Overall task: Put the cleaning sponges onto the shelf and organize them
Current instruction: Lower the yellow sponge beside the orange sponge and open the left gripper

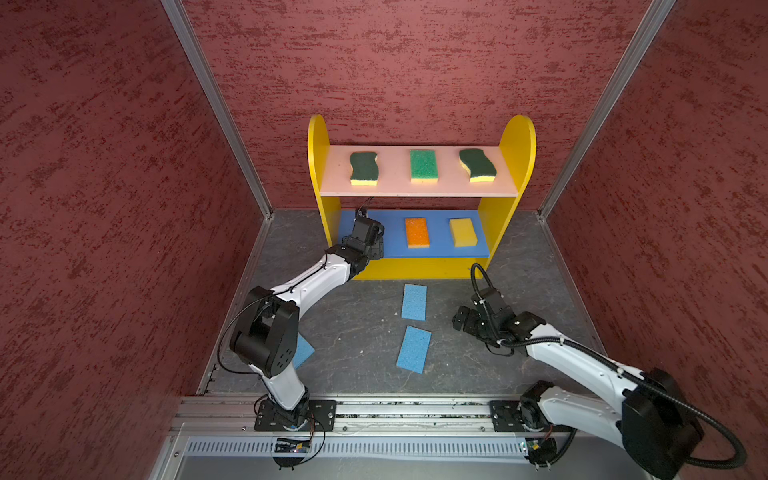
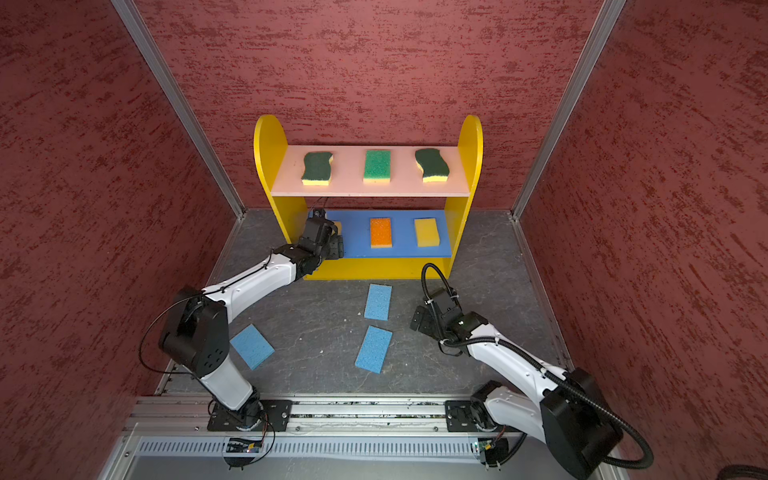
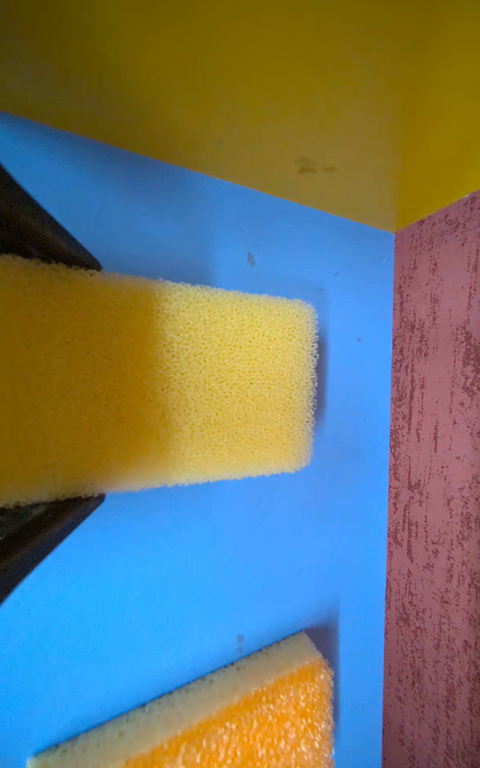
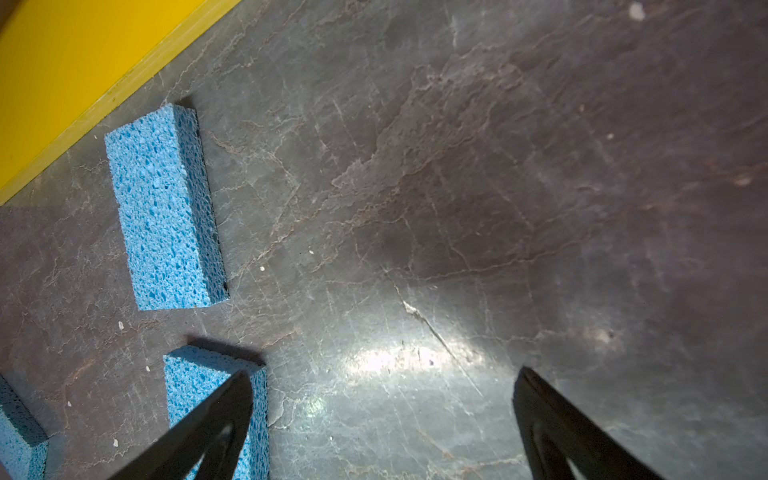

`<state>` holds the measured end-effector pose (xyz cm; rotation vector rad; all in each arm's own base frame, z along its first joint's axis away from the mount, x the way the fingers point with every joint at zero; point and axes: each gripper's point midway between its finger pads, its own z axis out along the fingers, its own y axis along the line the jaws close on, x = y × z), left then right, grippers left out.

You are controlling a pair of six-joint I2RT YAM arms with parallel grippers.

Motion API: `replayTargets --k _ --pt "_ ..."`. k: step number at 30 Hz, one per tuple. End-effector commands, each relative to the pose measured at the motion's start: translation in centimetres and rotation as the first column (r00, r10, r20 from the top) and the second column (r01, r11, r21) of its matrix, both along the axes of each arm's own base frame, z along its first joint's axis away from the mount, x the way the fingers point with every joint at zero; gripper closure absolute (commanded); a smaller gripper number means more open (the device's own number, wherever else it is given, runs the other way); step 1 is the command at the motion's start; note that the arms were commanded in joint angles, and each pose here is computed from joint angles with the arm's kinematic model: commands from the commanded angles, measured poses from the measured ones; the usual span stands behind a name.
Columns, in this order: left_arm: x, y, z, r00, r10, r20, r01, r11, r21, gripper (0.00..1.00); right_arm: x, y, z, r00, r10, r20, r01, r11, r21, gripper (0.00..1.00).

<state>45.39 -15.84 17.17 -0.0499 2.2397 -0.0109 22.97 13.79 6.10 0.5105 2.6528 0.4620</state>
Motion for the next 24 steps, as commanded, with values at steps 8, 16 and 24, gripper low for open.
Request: replayTargets --k 8,16,24 --pt "0.65 0.16 -0.29 1.0 0.018 -0.014 -0.019 1.0 -0.006 0.22 0.89 0.26 1.29 0.999 -0.009 0.044 0.008 1.0 0.028 0.01" --pt "1.27 0.0 -0.61 1.0 0.019 -0.017 -0.02 1.0 -0.011 0.25 0.87 0.14 1.36 0.999 -0.012 0.046 0.011 1.0 0.026 0.01" --pt "1.31 0.17 -0.71 0.999 0.03 -0.019 -0.03 1.0 -0.01 0.22 0.87 0.14 1.44 0.999 -0.014 0.049 0.012 1.0 0.029 0.01"
